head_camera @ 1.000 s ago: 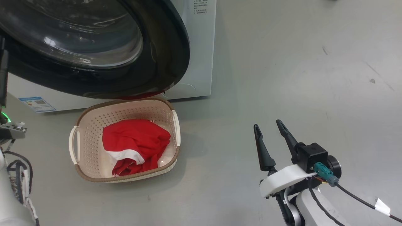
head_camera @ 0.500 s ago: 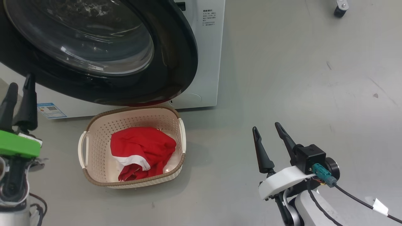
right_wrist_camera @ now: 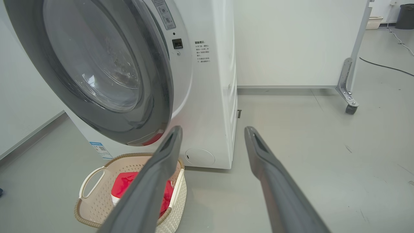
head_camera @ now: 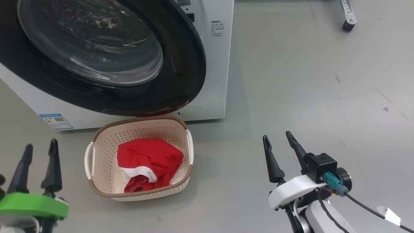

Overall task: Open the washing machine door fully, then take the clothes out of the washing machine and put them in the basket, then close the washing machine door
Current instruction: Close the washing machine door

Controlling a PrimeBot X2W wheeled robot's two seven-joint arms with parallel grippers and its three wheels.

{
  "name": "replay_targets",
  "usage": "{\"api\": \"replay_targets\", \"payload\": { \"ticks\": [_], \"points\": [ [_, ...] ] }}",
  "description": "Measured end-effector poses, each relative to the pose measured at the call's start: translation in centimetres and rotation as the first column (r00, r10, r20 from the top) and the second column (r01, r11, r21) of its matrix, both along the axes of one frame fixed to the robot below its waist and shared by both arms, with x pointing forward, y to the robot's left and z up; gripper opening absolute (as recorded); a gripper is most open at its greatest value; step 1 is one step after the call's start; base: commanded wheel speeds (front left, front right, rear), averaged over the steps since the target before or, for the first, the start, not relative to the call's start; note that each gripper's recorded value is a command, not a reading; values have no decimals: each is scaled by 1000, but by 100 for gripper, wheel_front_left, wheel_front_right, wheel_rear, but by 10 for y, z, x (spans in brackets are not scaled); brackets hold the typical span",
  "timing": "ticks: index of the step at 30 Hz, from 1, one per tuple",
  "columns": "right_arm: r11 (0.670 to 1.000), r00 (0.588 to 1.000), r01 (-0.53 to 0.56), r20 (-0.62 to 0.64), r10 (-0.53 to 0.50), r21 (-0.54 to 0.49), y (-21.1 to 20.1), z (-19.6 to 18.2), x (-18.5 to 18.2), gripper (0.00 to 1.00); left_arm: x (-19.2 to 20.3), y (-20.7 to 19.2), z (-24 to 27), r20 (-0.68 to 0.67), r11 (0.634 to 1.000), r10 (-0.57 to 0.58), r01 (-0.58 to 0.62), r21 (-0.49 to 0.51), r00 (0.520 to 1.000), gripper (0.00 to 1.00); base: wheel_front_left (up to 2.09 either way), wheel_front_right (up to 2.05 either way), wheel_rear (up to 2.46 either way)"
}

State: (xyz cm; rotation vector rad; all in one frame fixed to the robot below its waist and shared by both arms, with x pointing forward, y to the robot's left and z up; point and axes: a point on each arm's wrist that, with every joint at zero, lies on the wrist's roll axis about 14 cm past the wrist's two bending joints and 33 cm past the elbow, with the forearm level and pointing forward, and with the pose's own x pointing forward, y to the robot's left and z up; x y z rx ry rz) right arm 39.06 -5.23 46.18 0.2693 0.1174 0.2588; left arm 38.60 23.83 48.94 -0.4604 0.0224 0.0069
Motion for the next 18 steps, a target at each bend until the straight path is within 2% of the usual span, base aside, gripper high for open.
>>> {"api": "replay_targets", "payload": {
  "ticks": [10,18],
  "points": [
    [1000,1000,4,5,-4,0,-2,3,-8,100,-35,12,-41,-102,990,21,-6,140,995,100,0,0,0],
    [1000,1000,7,16,-7,-1,-2,7,-11,100,-45,22,-48,-123,987,72,-53,154,990,100,0,0,0]
  ]
}}
